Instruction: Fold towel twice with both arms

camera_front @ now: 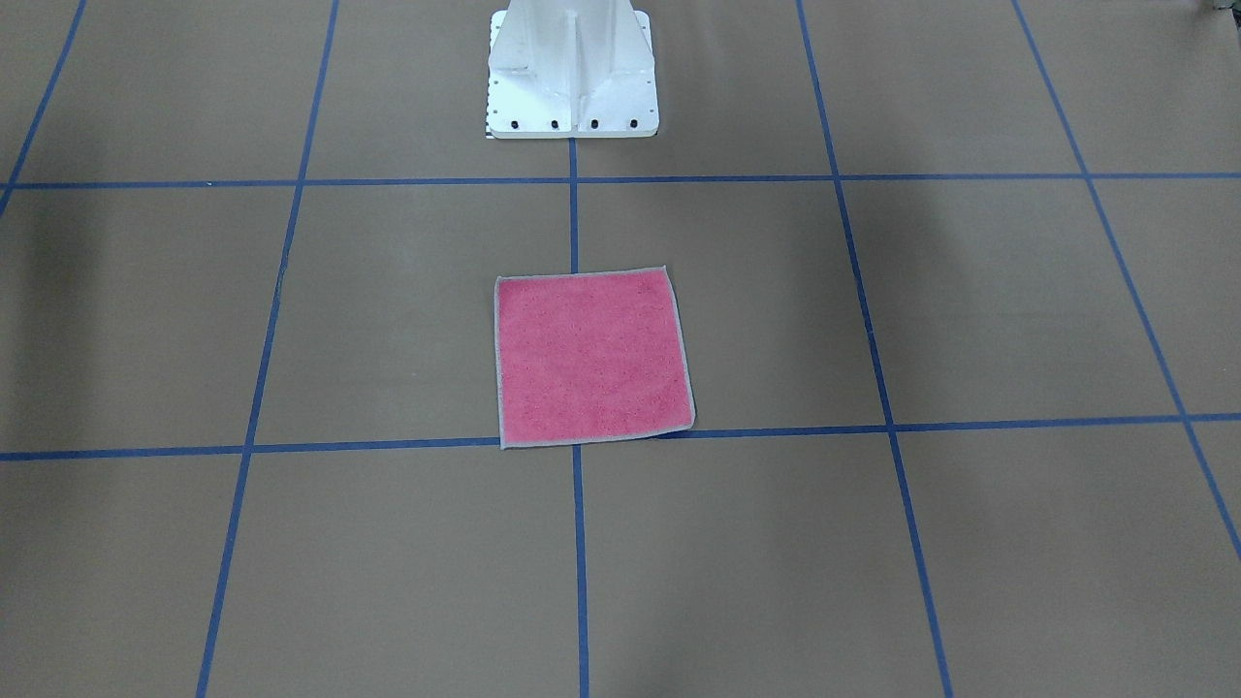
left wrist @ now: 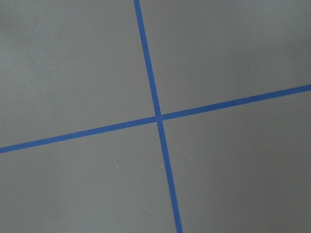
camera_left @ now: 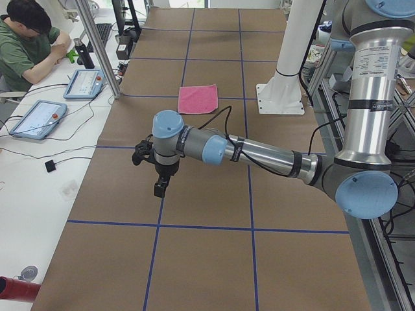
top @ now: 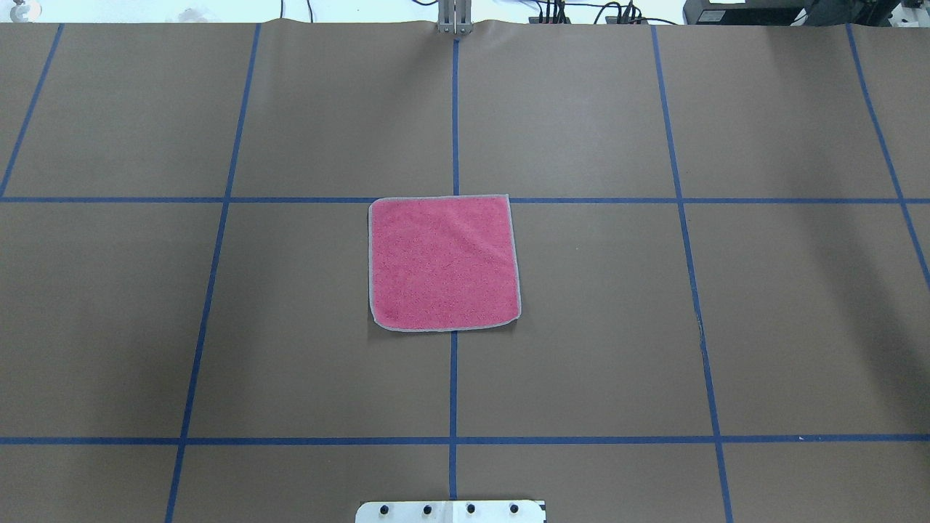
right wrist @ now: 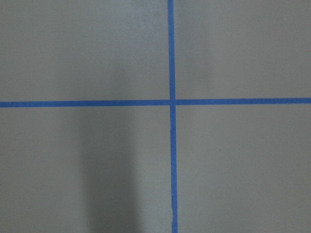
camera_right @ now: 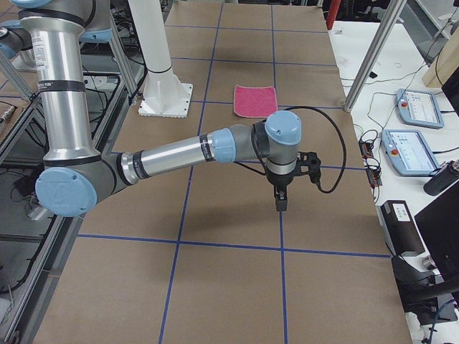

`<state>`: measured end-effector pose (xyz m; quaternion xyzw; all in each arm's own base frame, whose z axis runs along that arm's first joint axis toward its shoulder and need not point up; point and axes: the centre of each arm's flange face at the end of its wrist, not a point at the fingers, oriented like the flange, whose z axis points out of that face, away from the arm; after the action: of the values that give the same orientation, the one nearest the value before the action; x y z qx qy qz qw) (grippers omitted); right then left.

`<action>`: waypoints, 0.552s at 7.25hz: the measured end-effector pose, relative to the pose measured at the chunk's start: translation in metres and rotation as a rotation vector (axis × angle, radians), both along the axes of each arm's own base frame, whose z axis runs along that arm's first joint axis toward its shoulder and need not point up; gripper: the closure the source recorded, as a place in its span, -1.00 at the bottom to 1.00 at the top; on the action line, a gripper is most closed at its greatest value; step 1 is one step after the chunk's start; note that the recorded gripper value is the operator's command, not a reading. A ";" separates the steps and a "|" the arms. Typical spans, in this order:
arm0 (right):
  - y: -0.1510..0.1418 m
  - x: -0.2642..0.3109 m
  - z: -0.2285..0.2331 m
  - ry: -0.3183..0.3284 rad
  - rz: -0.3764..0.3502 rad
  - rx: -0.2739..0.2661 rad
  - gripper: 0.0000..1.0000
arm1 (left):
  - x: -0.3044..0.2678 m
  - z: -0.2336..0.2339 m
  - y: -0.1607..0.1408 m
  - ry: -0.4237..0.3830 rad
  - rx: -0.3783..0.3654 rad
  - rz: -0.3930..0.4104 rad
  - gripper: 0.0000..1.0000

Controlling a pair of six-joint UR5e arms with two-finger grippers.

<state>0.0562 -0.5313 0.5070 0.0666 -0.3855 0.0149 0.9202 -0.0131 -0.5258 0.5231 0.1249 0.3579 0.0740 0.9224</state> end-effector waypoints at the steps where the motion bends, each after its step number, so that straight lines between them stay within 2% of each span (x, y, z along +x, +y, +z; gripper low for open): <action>1: -0.007 -0.012 -0.009 -0.040 0.018 -0.031 -1.00 | 0.018 -0.021 -0.013 0.046 -0.030 -0.026 -1.00; 3: -0.015 -0.068 -0.029 -0.101 0.017 -0.086 -1.00 | 0.086 -0.069 -0.031 0.186 -0.206 -0.099 -1.00; 4: -0.016 -0.106 -0.041 -0.135 0.023 -0.086 -1.00 | 0.131 -0.094 -0.029 0.229 -0.276 -0.114 -1.00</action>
<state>-0.0497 -0.5472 0.4663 0.0302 -0.4448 0.0467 0.8939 0.1180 -0.5547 0.4295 0.0247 0.4595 -0.0429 0.8868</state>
